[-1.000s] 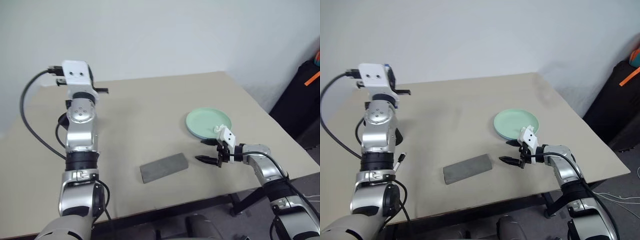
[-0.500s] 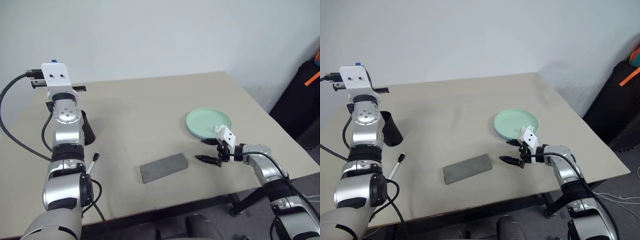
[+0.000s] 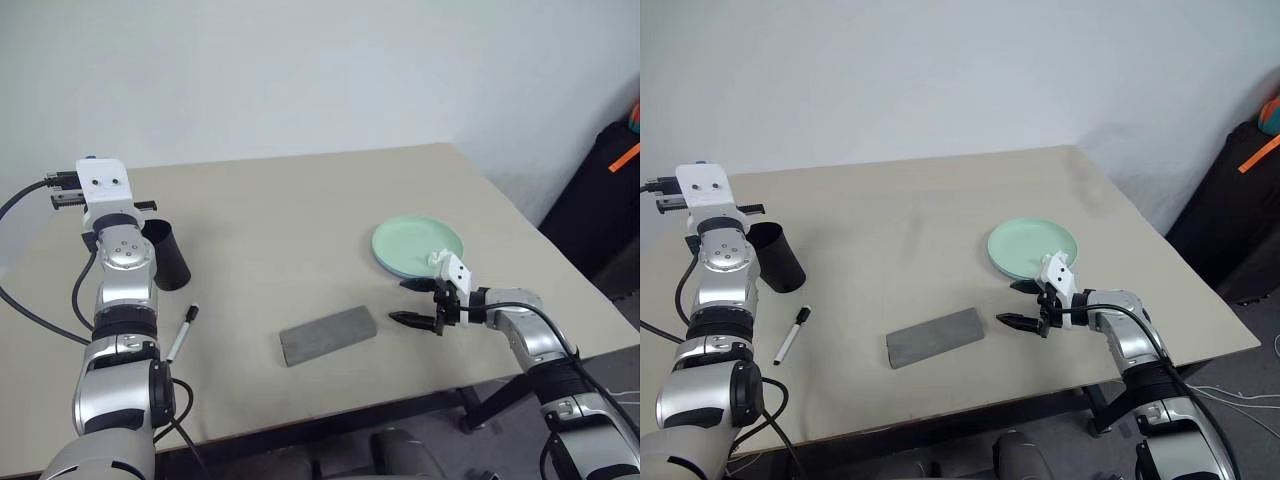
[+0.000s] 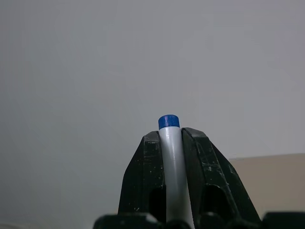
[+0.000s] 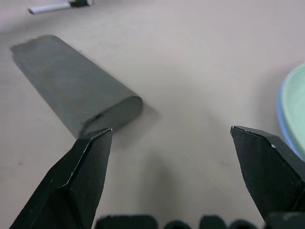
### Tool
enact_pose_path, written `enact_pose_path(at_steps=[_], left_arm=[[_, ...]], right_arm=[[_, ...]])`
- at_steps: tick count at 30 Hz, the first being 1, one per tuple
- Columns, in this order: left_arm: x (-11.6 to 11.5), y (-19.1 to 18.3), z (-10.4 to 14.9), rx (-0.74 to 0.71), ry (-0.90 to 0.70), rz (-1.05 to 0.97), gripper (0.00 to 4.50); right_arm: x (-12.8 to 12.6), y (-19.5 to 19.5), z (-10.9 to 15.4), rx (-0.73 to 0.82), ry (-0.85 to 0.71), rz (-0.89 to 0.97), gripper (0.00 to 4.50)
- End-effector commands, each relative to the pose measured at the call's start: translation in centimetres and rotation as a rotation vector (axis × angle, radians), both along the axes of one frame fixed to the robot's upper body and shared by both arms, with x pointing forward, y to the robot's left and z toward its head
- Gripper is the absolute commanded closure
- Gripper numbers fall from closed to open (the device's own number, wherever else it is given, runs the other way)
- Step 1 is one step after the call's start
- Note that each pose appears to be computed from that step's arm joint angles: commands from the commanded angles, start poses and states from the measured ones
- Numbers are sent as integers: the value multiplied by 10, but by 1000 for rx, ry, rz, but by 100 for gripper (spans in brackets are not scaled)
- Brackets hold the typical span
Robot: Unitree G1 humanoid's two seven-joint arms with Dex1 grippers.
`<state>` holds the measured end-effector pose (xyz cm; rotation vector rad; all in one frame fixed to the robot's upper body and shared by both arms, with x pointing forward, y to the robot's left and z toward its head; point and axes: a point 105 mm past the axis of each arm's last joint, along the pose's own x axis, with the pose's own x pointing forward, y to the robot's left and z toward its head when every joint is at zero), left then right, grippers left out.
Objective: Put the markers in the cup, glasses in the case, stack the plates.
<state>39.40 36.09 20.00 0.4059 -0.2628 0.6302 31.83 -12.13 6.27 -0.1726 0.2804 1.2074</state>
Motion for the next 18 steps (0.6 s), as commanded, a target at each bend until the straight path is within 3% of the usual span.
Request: enact_pose_path(at_steps=[1, 5, 18], left_arm=[[-3, 3, 17, 20, -49, 12, 433], [-1, 2, 21, 28, -58, 4, 433], [10, -23, 31, 41, -115, -132, 433]], right_arm=[[-1, 2, 23, 72, -35, 25, 19], [-6, 6, 32, 138, 26, 48, 19], [-10, 6, 31, 130, 41, 50, 19]])
